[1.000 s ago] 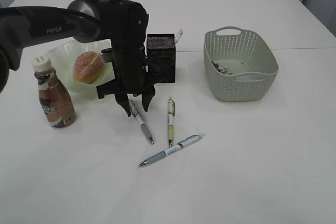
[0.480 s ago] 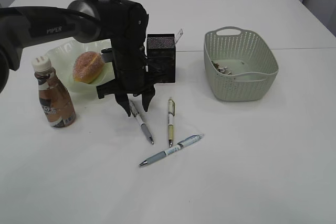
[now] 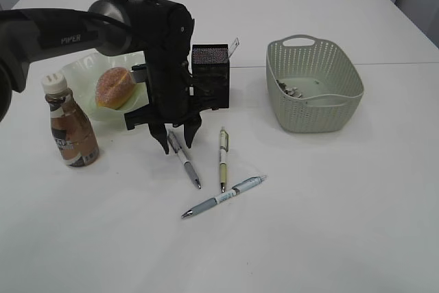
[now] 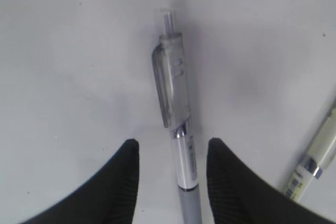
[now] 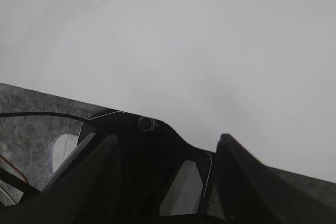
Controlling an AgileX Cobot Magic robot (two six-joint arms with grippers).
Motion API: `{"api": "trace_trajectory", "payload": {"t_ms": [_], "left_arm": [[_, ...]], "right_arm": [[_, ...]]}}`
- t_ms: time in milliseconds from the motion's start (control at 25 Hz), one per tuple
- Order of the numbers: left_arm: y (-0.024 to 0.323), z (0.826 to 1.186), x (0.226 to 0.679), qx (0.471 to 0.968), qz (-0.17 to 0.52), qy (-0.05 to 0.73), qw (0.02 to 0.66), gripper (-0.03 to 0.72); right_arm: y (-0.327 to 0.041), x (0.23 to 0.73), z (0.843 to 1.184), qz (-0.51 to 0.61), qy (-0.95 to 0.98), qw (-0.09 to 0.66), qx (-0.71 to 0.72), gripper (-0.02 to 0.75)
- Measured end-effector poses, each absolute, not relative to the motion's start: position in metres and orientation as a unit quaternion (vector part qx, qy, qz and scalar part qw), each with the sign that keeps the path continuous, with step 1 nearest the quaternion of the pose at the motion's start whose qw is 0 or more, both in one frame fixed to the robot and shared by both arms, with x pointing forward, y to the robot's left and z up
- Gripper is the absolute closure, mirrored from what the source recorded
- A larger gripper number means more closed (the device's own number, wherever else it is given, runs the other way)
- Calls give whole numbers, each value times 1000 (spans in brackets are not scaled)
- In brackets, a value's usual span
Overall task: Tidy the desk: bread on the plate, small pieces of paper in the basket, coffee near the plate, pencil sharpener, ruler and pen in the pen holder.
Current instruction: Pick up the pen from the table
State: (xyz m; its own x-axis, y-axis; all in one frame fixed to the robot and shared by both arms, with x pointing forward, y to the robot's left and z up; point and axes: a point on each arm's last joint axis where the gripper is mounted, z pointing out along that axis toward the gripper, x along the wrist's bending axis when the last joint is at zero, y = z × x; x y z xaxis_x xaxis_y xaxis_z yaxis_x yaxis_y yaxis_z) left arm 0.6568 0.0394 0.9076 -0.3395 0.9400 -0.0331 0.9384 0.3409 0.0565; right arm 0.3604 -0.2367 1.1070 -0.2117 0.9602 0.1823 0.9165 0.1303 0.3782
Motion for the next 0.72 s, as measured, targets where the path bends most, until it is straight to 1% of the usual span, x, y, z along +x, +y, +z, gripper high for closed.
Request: {"api": "trace_trajectory", "payload": {"t_ms": [360, 720], "left_arm": [[39, 895, 657, 574, 12, 819, 16, 390], [38, 895, 658, 574, 12, 818, 26, 407]], "right_arm": [[-237, 360, 1107, 208, 750, 52, 626, 289], [-237, 360, 1107, 208, 750, 52, 626, 289]]}}
